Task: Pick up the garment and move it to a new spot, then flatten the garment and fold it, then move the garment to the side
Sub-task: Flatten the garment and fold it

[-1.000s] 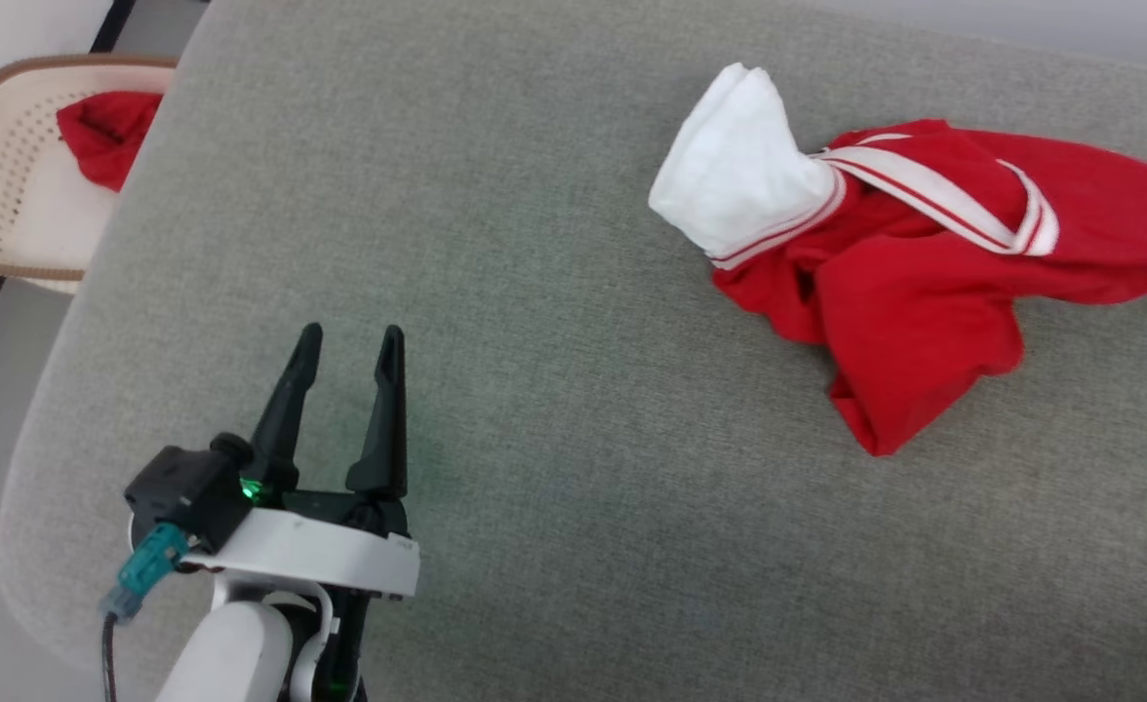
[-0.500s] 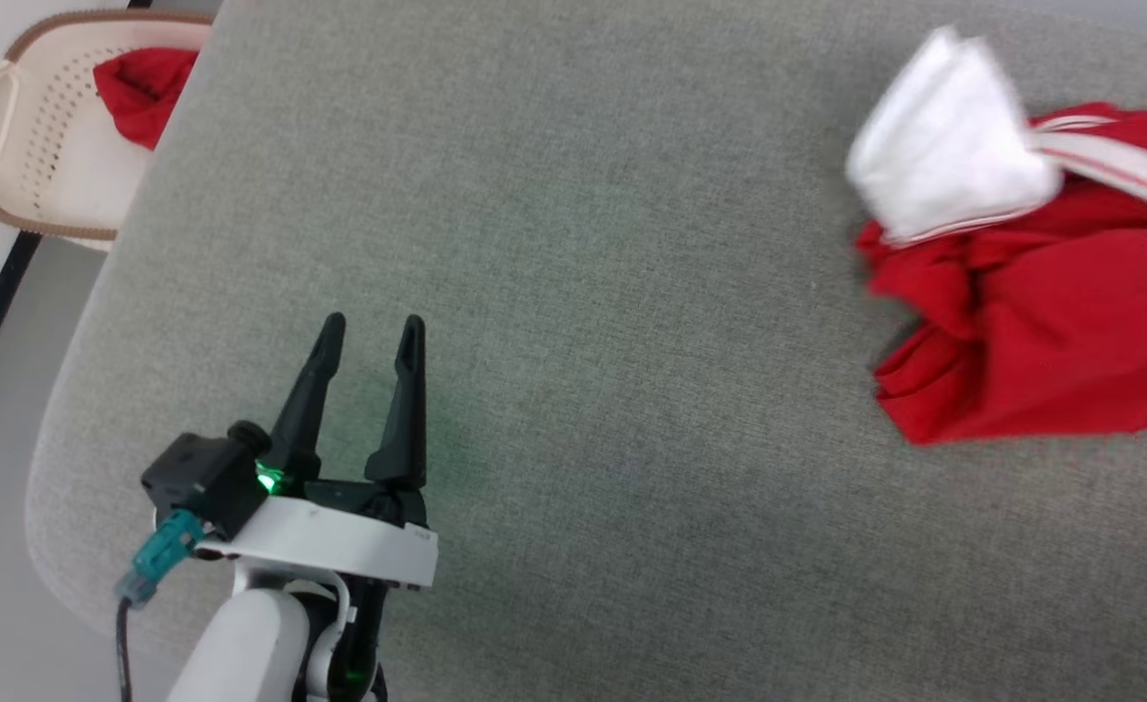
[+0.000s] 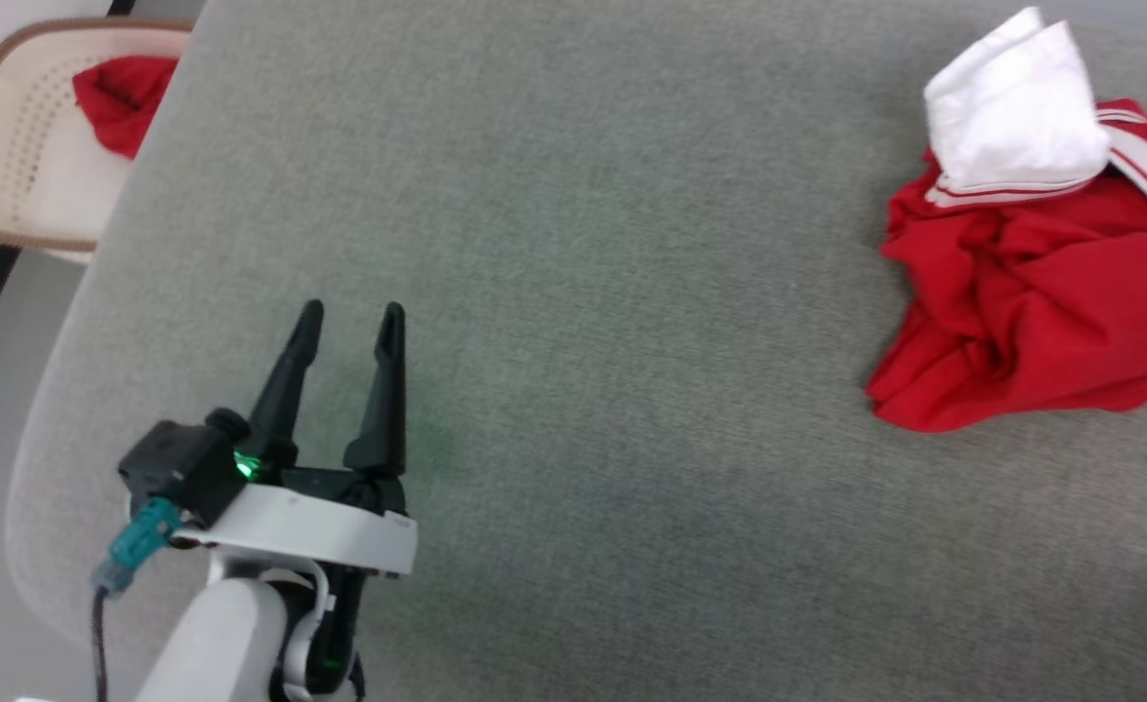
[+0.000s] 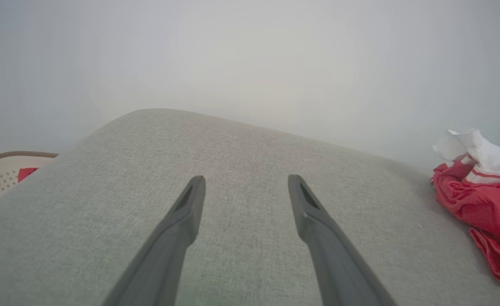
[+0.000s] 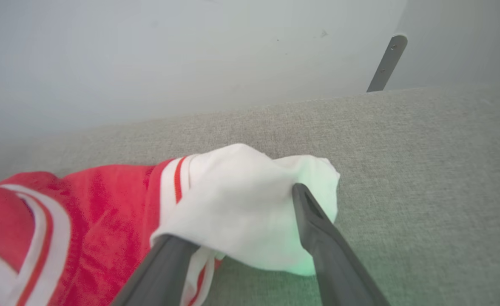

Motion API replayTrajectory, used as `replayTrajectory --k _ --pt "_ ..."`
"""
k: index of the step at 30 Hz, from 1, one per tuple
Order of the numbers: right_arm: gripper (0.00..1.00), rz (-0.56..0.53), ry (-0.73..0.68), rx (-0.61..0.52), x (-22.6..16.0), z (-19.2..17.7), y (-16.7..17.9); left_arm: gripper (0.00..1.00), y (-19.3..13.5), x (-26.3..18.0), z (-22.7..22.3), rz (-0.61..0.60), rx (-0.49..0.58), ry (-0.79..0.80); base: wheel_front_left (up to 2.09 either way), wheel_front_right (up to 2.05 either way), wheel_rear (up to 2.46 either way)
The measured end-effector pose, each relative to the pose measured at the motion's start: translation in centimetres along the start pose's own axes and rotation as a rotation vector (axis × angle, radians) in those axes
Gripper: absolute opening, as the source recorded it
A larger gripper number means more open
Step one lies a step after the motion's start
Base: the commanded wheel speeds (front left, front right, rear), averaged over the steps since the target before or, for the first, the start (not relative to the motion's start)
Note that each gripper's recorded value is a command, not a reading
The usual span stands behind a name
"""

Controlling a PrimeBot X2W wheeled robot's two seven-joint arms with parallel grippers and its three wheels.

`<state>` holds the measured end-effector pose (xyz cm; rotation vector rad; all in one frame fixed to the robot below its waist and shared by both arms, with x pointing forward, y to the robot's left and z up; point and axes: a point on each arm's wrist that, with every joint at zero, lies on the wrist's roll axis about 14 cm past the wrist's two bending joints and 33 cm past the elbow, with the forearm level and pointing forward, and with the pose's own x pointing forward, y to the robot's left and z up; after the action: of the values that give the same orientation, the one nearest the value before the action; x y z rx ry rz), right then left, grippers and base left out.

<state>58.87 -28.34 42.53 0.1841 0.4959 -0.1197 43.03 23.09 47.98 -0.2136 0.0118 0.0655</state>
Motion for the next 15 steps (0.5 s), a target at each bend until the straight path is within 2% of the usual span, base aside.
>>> replayTrajectory --k 4,9,15 --pt "1.0 0.062 -0.069 -0.059 -2.3 0.3 0.5 1.0 -0.7 0.4 1.2 -0.051 0.039 -0.011 0.0 0.0 0.0" --pt "1.0 0.154 -0.182 -0.092 -6.3 1.0 1.9 1.0 -2.4 2.0 4.1 -0.178 0.151 -0.036 0.0 0.0 0.0" --pt "1.0 0.246 -0.274 -0.064 -11.3 0.7 4.1 1.0 -8.4 5.0 7.3 -0.45 0.298 -0.044 0.0 0.0 0.0"
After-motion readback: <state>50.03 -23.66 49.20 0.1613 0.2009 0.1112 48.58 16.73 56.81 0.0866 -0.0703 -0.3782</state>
